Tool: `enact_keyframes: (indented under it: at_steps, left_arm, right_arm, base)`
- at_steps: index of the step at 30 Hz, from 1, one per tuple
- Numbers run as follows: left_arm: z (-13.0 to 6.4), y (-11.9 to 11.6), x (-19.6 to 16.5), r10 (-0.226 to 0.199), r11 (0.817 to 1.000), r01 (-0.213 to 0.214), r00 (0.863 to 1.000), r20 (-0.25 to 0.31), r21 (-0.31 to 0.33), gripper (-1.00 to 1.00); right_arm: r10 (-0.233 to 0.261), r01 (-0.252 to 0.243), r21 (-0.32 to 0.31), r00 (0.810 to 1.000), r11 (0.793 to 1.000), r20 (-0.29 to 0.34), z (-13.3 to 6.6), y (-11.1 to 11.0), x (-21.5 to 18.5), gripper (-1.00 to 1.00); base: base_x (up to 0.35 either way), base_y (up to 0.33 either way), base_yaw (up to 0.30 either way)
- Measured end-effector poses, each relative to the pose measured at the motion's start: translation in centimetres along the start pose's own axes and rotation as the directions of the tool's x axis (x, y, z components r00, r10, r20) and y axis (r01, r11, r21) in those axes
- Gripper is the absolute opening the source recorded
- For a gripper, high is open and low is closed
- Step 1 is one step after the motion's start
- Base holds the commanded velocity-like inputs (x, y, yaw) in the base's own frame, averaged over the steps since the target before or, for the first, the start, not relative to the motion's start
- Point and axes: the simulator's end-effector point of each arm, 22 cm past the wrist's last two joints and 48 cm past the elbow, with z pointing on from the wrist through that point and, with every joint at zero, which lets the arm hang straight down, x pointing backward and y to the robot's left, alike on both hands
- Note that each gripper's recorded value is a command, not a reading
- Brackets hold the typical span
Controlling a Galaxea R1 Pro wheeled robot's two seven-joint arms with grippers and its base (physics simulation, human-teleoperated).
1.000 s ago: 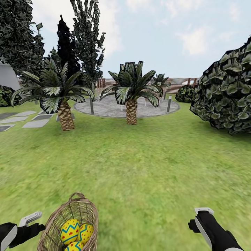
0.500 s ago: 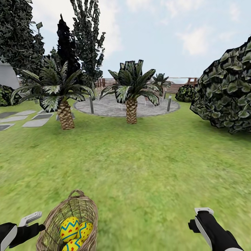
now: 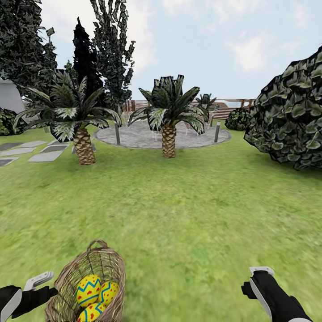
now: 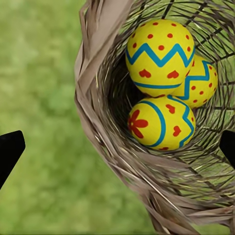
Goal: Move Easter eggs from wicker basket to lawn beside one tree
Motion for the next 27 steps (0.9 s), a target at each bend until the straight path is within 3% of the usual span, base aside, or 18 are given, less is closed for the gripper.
enact_keyframes:
  at_steps: [27]
  left_arm:
    - [4.7,1.0,3.1,0.0,1.0,0.0,1.0,0.0,0.0,1.0]
  right_arm:
    - [0.0,0.0,-0.001,1.0,1.0,0.001,4.7,1.6,2.9,1.0]
  base:
    - [0.0,0.0,0.0]
